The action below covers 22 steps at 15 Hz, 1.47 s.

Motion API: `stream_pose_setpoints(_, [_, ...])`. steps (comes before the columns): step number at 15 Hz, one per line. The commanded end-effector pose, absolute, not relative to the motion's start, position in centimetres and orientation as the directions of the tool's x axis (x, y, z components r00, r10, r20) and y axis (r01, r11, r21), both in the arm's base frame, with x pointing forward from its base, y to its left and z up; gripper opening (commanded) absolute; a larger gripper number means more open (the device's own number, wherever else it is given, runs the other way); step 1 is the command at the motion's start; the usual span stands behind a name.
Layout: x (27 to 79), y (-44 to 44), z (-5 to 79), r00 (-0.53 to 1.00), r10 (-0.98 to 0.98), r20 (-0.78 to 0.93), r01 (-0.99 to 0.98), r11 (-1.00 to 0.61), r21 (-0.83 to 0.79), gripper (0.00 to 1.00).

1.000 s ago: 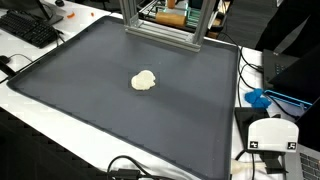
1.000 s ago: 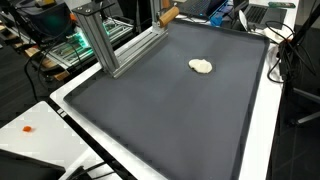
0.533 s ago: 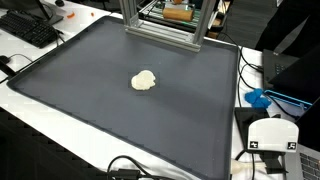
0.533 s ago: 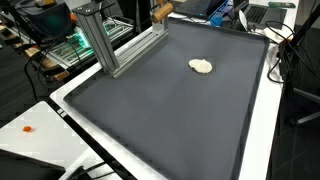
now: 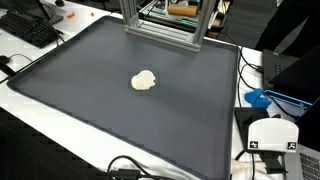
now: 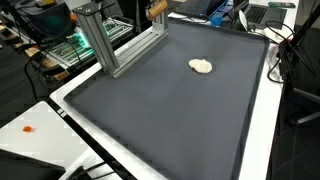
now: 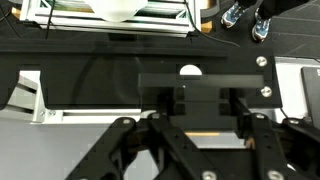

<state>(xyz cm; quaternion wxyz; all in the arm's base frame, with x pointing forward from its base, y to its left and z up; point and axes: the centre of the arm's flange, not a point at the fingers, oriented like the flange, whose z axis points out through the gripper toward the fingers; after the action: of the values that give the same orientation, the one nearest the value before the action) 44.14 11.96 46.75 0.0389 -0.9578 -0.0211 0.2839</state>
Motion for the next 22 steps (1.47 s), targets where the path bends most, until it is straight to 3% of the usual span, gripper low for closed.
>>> stream_pose_setpoints(1, [41.5,12.5,47.4,0.832,0.086,-0.549,0.032,-0.994,-0.107,0.35])
stream_pose_setpoints(22, [38.9,15.0,44.5,0.804,0.146,-0.577,0.151,-0.988,-0.04,0.35])
